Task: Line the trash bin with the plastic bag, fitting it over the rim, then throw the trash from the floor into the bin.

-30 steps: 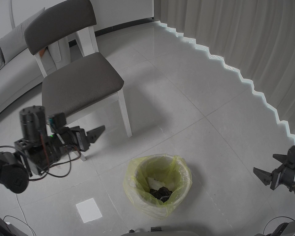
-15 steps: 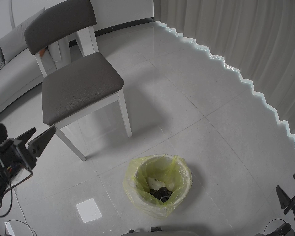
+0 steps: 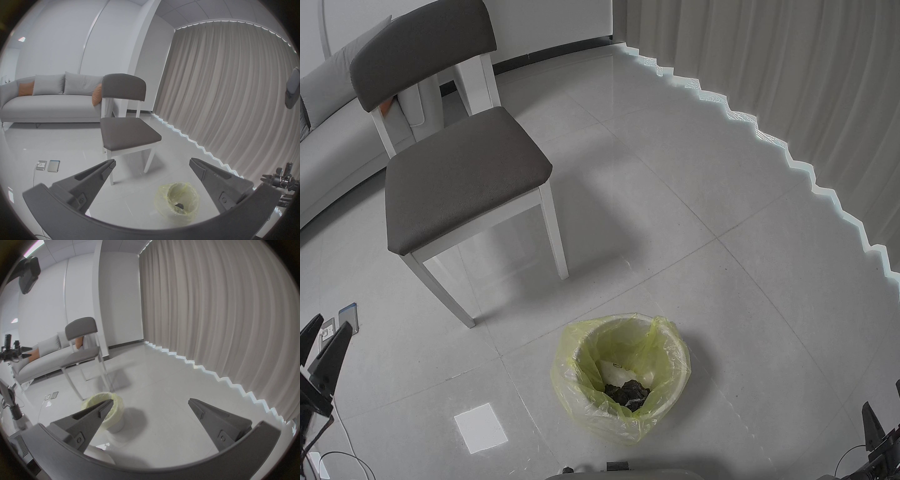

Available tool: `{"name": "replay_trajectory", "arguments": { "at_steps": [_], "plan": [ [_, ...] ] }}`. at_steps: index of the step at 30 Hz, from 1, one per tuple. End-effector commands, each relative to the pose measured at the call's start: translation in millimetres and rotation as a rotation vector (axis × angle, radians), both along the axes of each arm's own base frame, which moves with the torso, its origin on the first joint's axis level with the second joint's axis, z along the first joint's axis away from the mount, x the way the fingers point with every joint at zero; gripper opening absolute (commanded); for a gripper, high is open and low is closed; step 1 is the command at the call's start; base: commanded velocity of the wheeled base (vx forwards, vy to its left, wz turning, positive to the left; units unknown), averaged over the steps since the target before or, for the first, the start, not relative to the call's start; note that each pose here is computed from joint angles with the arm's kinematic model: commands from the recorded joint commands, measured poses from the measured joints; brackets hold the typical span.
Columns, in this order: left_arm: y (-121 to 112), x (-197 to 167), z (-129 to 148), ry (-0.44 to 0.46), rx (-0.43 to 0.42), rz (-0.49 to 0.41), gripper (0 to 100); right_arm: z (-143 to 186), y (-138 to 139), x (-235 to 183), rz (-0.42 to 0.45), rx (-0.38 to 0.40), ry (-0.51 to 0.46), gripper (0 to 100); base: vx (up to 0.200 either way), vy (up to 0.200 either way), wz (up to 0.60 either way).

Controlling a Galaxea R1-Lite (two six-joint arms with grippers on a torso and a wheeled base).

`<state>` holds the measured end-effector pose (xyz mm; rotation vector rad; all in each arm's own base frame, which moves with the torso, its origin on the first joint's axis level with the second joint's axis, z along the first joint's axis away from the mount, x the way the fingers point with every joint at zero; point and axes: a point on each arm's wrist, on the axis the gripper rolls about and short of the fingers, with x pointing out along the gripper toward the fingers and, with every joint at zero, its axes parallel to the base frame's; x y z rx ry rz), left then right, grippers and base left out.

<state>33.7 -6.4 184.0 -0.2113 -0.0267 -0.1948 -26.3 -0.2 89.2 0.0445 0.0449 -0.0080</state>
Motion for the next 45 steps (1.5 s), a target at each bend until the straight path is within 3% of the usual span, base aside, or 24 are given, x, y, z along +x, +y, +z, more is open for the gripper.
{"name": "replay_trajectory", "arguments": {
  "at_steps": [1,8,11,13,17,19,20,23,31,35,45],
  "plan": [
    [5.9,-33.2,-17.0,-0.079,-0.007,0.094,100,-5.1,-0.9,1.4,-0.039,0.002,-0.054,100,0.0,0.0,0.0],
    [5.8,-54.9,-46.2,-0.053,-0.002,0.171,100,-5.1,2.5,2.0,0.108,-0.013,-0.07,100,0.0,0.0,0.0],
    [5.5,-57.9,-55.6,-0.049,0.001,0.162,100,-8.3,1.8,3.9,0.078,-0.043,-0.082,100,0.0,0.0,0.0],
    [5.0,-61.9,-72.0,-0.067,0.012,0.155,100,-8.6,0.3,4.2,0.014,-0.14,-0.082,100,0.0,0.0,0.0],
    [5.9,-57.0,-102.0,-0.016,0.072,0.179,100,-12.7,-0.1,4.3,-0.001,-0.101,-0.041,100,0.0,0.0,0.0],
    [6.4,-56.7,-102.5,-0.019,0.077,0.198,100,-13.4,-0.1,4.2,-0.004,-0.082,-0.032,100,0.0,0.0,0.0],
    [7.6,-56.7,-102.8,-0.014,0.081,0.253,100,-13.7,-0.7,4.1,-0.032,-0.036,-0.029,100,0.0,0.0,0.0],
    [8.5,-56.8,-102.9,-0.013,0.113,0.294,100,-13.7,-1.4,4.1,-0.063,-0.03,-0.029,100,0.0,0.0,0.0],
    [8.3,-56.7,-103.8,-0.005,0.125,0.29,100,-13.7,-1.3,4.1,-0.056,-0.054,-0.028,100,0.0,0.0,0.0],
    [6.5,-56.6,-109.7,0.04,0.217,0.198,100,-14.0,-0.4,4.3,-0.016,-0.093,-0.028,100,0.0,0.0,0.0],
    [6.4,-56.5,-108.3,0.026,0.202,0.195,100,-13.7,-1.0,4.1,-0.046,-0.025,-0.029,100,0.0,0.0,0.0]
  ]
}}
